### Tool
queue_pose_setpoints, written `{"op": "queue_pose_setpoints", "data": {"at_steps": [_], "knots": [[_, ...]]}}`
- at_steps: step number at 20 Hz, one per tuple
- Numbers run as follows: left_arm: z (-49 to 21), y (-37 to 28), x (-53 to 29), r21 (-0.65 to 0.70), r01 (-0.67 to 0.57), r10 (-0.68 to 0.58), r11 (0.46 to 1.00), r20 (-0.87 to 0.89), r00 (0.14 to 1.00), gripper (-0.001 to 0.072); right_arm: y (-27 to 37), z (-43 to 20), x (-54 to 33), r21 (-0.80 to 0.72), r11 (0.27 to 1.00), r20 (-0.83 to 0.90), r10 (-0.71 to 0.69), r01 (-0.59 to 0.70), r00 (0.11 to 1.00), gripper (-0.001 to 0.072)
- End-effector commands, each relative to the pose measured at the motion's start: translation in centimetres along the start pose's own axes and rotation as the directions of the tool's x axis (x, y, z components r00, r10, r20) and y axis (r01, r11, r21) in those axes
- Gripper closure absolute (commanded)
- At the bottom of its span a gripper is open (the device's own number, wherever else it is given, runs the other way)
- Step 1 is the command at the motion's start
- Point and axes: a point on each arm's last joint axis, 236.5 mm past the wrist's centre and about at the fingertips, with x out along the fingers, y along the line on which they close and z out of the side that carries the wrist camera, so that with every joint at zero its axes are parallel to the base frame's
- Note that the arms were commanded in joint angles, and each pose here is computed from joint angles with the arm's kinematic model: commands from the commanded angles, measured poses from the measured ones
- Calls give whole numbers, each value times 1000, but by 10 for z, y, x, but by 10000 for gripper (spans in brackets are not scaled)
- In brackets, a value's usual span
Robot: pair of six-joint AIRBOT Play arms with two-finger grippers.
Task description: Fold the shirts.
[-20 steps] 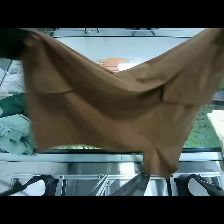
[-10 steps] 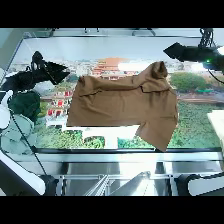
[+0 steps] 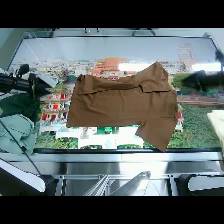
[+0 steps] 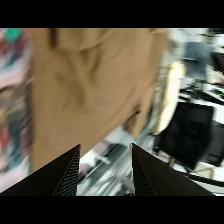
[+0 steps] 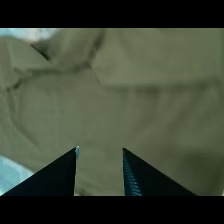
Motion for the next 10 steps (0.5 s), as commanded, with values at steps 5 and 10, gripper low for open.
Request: {"op": "queue_pose_setpoints", "data": {"at_steps": [5, 10], "knots": [[-76, 52, 25, -127, -207, 203, 970, -48, 978, 368, -104, -128, 5, 285, 945, -76, -143, 159, 987, 167], [-99, 63, 51, -163, -203, 193, 965, -78, 978, 368, -109, -136, 50, 255, 949, -131, -157, 186, 979, 241]]}}
